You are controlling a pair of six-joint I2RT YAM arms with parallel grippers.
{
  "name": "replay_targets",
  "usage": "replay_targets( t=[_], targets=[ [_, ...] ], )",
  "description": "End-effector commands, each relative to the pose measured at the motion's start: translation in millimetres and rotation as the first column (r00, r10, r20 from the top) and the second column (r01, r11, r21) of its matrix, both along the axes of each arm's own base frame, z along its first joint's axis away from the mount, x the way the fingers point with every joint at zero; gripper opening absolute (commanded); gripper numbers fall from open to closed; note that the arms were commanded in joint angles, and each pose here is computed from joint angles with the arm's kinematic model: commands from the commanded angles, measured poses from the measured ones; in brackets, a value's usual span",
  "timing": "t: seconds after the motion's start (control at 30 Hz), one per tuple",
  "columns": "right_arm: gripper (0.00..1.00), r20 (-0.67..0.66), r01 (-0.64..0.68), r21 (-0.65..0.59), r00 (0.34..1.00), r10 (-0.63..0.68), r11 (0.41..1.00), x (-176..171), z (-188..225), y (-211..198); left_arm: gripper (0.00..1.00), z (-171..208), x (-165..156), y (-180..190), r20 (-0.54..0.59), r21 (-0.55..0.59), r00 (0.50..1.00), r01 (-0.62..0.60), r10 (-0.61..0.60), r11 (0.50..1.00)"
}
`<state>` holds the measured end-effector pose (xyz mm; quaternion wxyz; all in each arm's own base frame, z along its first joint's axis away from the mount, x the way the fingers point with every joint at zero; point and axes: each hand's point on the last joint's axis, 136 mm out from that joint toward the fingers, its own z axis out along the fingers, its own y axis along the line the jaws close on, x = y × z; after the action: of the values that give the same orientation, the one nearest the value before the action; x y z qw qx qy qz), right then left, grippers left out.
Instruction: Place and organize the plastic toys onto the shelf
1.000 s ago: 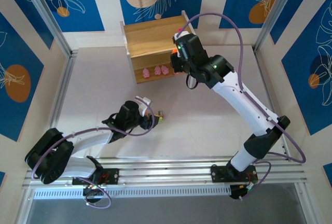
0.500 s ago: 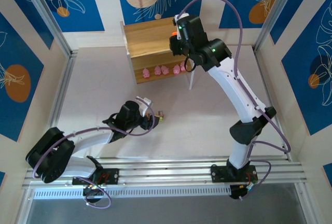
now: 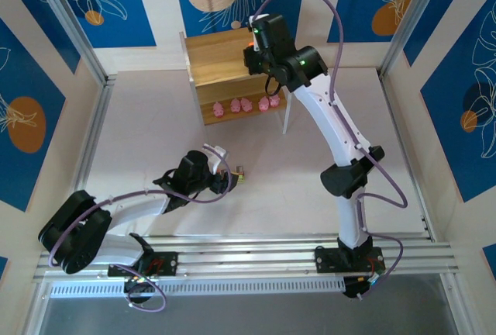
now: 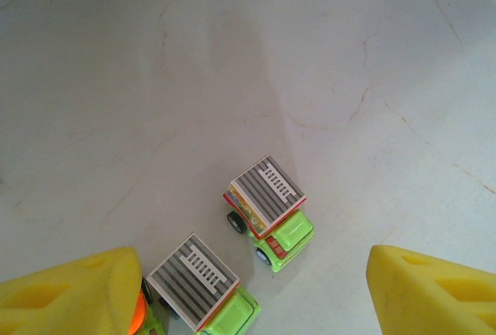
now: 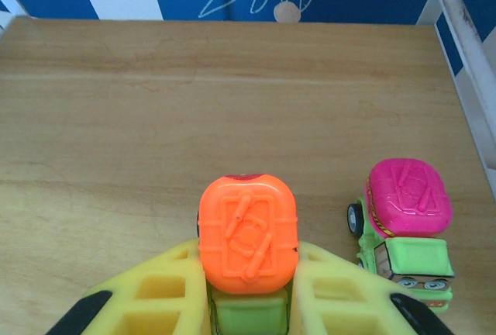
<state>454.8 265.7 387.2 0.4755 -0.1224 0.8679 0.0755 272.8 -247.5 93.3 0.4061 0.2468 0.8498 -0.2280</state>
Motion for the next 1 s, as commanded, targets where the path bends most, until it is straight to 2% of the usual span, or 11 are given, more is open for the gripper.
replay_targets(
  t=[0.0,0.73,0.97],
  targets=[
    [0.20,-0.008,-0.006,-0.004,1.000,0.006,1.000,1,0,-4,0.77,12,8,-5,0.027,-0.020,1.000,0.006,-0.006,1.000],
    [0.24,-0.047,0.005,-0.008,0.999,-0.005,1.000,15,-20,-7,0.77,13,8,-6,0.024,-0.024,1.000,0.012,-0.011,1.000],
    [0.33,-0.035,0.002,-0.002,0.999,-0.002,1.000,16,-15,-7,0.76,12,7,-6,0.023,-0.022,1.000,0.012,-0.011,1.000]
  ],
)
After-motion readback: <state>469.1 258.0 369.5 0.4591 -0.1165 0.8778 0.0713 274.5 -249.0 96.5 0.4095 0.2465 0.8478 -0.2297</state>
